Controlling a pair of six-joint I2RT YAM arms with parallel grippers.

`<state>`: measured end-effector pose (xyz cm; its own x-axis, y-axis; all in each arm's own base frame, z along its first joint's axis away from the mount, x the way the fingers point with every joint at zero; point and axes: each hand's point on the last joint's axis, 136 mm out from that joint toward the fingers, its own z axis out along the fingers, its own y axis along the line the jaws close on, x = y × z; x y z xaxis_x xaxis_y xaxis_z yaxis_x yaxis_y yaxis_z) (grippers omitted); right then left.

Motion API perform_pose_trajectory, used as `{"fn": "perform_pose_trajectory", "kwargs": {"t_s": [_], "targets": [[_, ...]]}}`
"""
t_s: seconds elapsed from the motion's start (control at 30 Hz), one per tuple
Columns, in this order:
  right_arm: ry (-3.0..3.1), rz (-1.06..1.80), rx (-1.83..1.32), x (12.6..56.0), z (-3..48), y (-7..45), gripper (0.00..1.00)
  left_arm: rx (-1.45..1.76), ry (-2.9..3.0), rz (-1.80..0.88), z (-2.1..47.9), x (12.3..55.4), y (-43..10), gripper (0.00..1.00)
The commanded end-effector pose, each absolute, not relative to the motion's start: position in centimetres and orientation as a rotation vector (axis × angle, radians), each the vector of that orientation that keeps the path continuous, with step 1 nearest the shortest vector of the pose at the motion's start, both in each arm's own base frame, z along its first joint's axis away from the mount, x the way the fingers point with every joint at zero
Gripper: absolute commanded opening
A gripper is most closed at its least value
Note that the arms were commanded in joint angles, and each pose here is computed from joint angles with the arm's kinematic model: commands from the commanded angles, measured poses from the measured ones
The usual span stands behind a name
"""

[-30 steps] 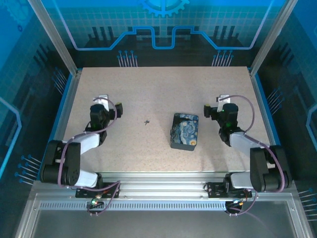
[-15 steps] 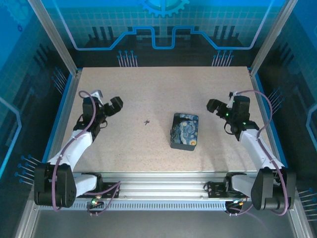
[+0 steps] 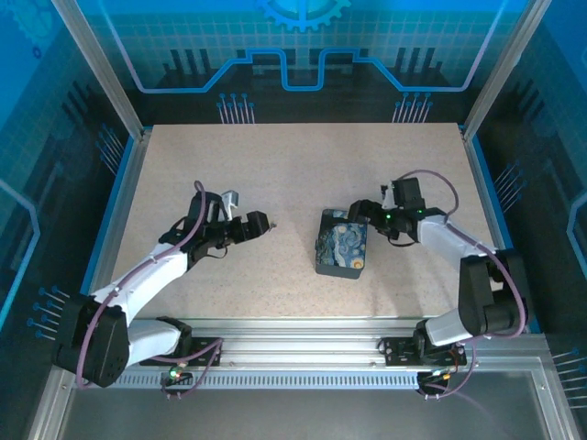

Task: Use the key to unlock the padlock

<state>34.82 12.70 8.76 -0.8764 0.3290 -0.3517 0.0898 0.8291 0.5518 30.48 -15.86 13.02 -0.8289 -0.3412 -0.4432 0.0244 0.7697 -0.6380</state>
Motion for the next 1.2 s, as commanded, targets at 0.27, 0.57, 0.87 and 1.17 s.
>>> {"fn": "perform_pose_trajectory", "kwargs": {"t_s": [0.27,0.57,0.87,1.17], "targets": [[2.608,0.854,-0.046,37.2,11.0,21.4,0.95,-0.204,2.458,-0.953,12.6,29.6,-17.5,0.96],[2.610,0.687,-0.063,35.9,13.5,19.7,1.00,-0.134,2.475,-0.993,14.1,33.4,-20.1,0.94],[2.660,0.637,0.236,29.6,13.0,14.9,1.00,-0.001,2.568,-1.043,13.9,38.1,-24.3,0.89],[2.671,0.842,0.439,24.2,10.2,15.6,0.98,0.201,2.728,-1.025,11.1,39.8,-28.8,0.86]]}}
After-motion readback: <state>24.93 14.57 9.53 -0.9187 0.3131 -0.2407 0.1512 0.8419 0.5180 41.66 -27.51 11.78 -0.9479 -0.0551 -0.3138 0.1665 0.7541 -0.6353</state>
